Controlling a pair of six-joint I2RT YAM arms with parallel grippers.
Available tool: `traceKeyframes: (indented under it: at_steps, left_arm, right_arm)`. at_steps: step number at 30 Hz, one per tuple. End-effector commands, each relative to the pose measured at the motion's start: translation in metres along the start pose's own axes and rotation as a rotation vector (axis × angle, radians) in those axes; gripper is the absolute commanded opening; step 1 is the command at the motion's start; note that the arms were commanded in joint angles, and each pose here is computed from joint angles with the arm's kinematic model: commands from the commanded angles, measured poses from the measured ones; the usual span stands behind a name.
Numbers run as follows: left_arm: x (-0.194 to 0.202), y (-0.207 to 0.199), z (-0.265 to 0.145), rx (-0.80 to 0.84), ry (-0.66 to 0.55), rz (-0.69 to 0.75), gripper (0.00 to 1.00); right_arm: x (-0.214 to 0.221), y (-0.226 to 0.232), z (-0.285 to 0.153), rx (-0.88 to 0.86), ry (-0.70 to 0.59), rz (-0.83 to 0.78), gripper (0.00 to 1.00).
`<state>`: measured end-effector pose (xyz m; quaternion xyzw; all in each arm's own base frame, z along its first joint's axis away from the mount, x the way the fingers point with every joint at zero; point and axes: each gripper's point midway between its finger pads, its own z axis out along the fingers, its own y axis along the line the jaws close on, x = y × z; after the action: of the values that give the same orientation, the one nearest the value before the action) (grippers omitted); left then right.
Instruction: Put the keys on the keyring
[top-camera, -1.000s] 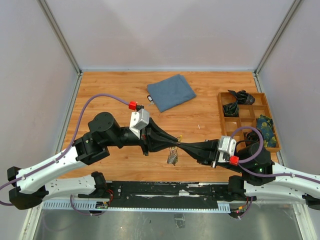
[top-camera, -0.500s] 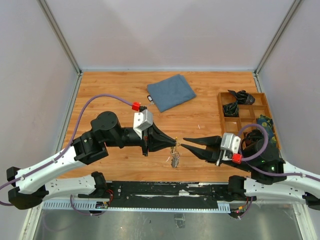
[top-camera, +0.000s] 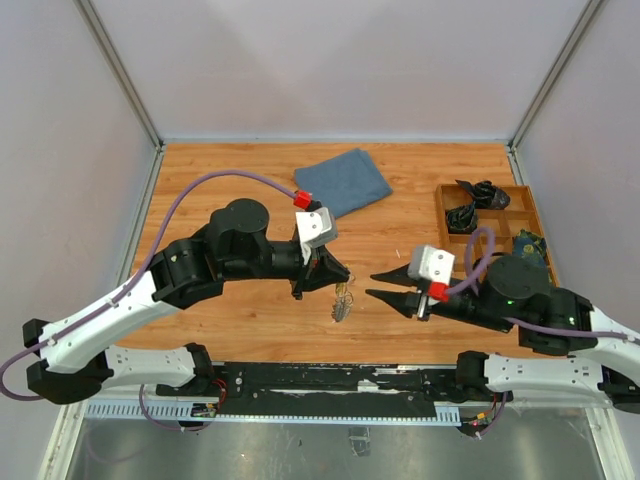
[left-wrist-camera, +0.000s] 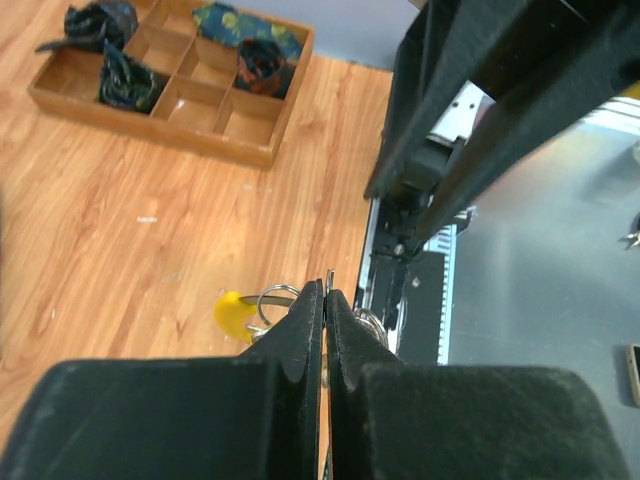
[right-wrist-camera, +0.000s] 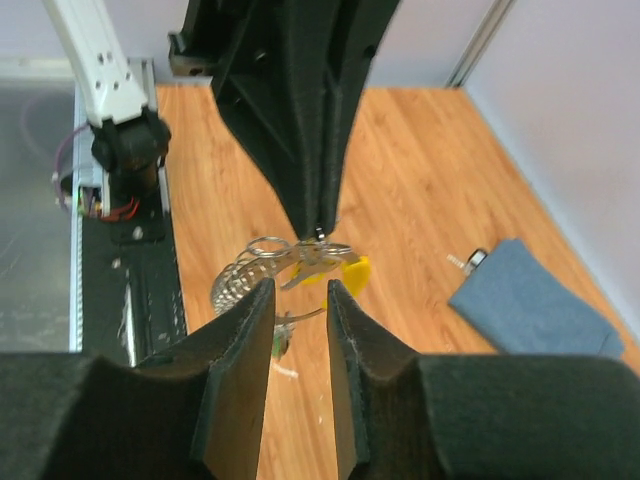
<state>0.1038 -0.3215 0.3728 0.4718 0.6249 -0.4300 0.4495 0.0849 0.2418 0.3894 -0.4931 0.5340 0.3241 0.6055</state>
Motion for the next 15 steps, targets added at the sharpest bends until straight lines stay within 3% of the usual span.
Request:
traceKeyframes:
  at_steps: [1,8,15]
  left_arm:
    - [0.01,0.002,-0.004,-0.016,0.085,0.024,0.01]
    - [0.01,-0.002,-0.006,0.009,0.089,0.033,0.0]
    - [0.011,-0.006,-0.006,0.035,0.098,0.041,0.01]
  right_arm:
    - [0.027,0.02,0.001,-0.098,0.145,0.052,0.29]
    - [0.033,0.025,0.012,-0.217,0.176,0.239,0.31]
    - [0.032,0.024,0.022,-0.257,0.141,0.299,0.27]
